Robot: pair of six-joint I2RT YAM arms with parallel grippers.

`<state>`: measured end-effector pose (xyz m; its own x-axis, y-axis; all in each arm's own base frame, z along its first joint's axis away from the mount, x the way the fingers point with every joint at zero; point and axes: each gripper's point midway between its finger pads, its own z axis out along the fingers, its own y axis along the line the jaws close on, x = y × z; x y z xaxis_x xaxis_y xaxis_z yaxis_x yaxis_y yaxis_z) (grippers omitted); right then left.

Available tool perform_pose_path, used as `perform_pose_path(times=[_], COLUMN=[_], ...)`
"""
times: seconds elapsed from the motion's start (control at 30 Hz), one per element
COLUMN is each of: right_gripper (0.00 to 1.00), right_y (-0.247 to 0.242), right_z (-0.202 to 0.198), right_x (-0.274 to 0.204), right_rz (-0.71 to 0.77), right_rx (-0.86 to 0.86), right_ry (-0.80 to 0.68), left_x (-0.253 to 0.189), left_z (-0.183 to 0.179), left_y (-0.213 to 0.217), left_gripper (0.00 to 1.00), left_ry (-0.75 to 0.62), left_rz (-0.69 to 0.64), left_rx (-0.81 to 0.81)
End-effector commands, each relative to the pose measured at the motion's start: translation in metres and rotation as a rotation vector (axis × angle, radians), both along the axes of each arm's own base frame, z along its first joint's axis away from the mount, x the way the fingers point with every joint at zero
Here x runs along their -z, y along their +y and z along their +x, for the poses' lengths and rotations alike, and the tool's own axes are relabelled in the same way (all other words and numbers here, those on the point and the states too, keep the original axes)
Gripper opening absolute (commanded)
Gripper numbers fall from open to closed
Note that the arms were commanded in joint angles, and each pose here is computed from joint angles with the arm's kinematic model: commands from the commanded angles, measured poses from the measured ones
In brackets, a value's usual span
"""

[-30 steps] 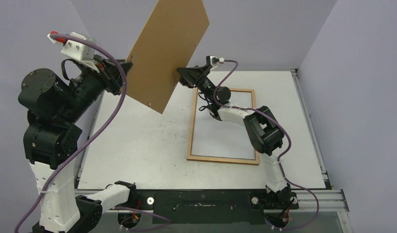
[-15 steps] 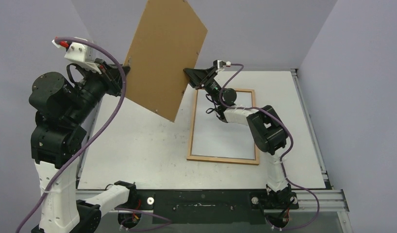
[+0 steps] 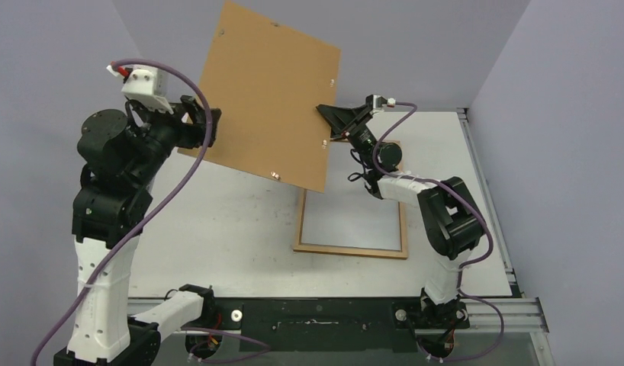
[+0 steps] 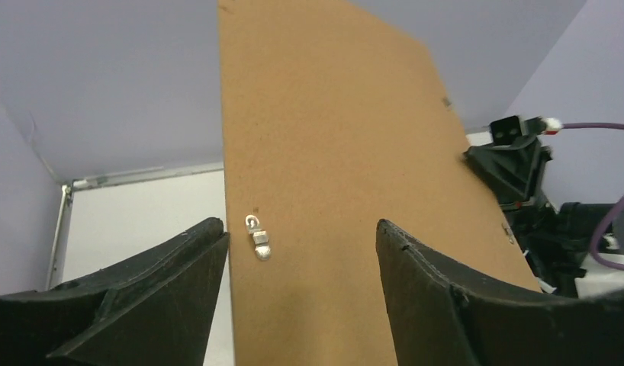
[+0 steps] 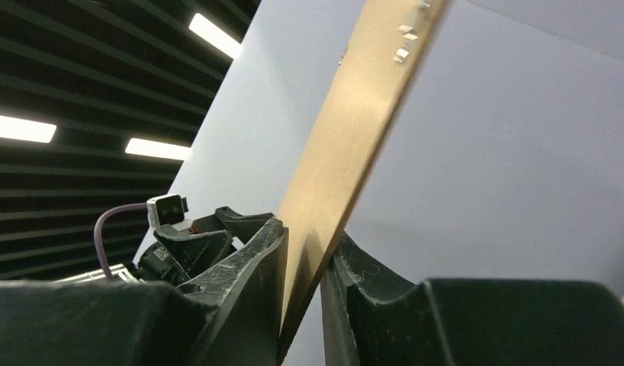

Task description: Put the photo into the frame

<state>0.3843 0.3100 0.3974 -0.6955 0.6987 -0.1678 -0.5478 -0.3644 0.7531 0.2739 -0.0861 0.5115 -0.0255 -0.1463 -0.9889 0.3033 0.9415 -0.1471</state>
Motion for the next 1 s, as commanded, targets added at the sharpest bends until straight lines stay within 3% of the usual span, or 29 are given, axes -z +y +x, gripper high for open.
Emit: perform_pose_path(times=[0.0,0.27,0.43,0.67,0.97], right_gripper=[0.05,0.05,0.05,0.05,0.05], right_y=[-0.058,-0.067,-0.075,-0.088,-0.137], right_z=[-0.063,-0.052,-0.034,-0.013,-0.023], right_x=[-0.064,-0.048,-0.026,0.046,0.093], right_rz=[0.149,-0.092,-0.201,-0.609,-0.791], right_rx=[0.048,0.122,0.124,0.222,0.340], right_ry=[-0.297,-0.208,-0.058,0.247,0.399], left_x=[0.039,0.091,0.109,0.135,0.177], left_z=[0.025,0.039,0.045,0.055,0.075], left_y=[0.004,0.010,0.013,0.017,0.015], left_gripper=[0.73,0.86,0.90,1.00,0.96], left_ry=[0.101,0.230,0.265,0.317,0.439], left_rz=[0.032,0.042,0.046,0.062,0.087], left_rx=[-0.026,0.016,0.015,0.021,0.060])
